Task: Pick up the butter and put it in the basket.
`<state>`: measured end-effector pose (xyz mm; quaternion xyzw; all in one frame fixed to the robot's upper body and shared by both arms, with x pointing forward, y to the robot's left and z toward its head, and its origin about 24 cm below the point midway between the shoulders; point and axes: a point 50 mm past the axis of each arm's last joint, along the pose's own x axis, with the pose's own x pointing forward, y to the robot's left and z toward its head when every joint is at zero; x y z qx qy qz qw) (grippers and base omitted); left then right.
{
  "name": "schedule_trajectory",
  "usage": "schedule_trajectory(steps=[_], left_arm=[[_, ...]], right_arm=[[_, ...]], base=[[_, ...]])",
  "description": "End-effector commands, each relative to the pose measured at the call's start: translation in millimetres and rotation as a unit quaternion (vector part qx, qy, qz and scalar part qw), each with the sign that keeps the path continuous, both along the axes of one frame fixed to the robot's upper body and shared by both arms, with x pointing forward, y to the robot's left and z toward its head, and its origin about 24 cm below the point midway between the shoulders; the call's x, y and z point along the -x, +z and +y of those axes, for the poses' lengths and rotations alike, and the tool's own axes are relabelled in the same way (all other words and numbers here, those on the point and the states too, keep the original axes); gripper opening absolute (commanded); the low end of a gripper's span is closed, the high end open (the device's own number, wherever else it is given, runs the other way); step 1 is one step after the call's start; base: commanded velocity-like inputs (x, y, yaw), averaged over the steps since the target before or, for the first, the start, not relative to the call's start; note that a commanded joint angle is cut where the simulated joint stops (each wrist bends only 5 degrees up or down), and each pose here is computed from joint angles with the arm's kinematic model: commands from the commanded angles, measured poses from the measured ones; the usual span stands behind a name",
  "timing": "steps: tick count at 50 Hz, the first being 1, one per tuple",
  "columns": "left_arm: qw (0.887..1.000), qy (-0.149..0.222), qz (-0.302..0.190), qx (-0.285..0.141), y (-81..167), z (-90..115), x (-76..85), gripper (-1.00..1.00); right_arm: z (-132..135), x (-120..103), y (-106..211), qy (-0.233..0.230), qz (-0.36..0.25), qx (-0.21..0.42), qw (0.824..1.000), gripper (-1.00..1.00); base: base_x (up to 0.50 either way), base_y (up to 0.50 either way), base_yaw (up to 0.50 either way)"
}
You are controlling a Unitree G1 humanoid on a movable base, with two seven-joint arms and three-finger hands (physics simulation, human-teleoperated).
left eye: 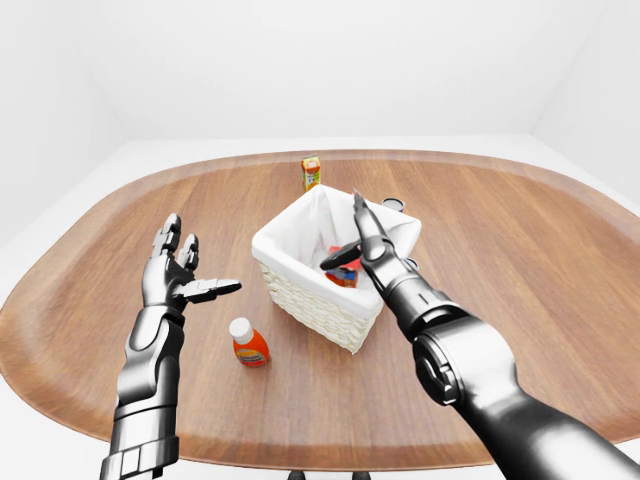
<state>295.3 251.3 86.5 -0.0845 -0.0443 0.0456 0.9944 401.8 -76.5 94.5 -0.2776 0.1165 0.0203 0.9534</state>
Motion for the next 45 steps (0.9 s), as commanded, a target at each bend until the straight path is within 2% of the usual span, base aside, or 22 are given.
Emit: schedule_trajectory(steps=[1,24,34,45], left_arm=[[1.000,0.000,0.000,0.001,0,1,0.7,1.00],[1.000,-0.004,0.004,-0.001,-3,-2,2.7,1.00],[1.000,-0.005,0.006,-0.002,-4,-3,2.2,1.00],[1.000,-0.007,0.008,-0.003,-5,-4,0.9,1.00]], right_arm=[[3,-1,3,0.008,-0.003,-0.004,1.000,1.00],[-10,-2,4,0.010,-0.005,-0.029,1.000,1.00],[-23,-2,1,0.004,-0.004,-0.042,0.999,1.00],[-41,-2,8,0.002,-0.031,-0.065,0.997,1.00]], base=[[0.00,0.00,0.00],[0.00,0.00,0.00],[0.00,0.00,0.00],[0.00,0.00,0.00]])
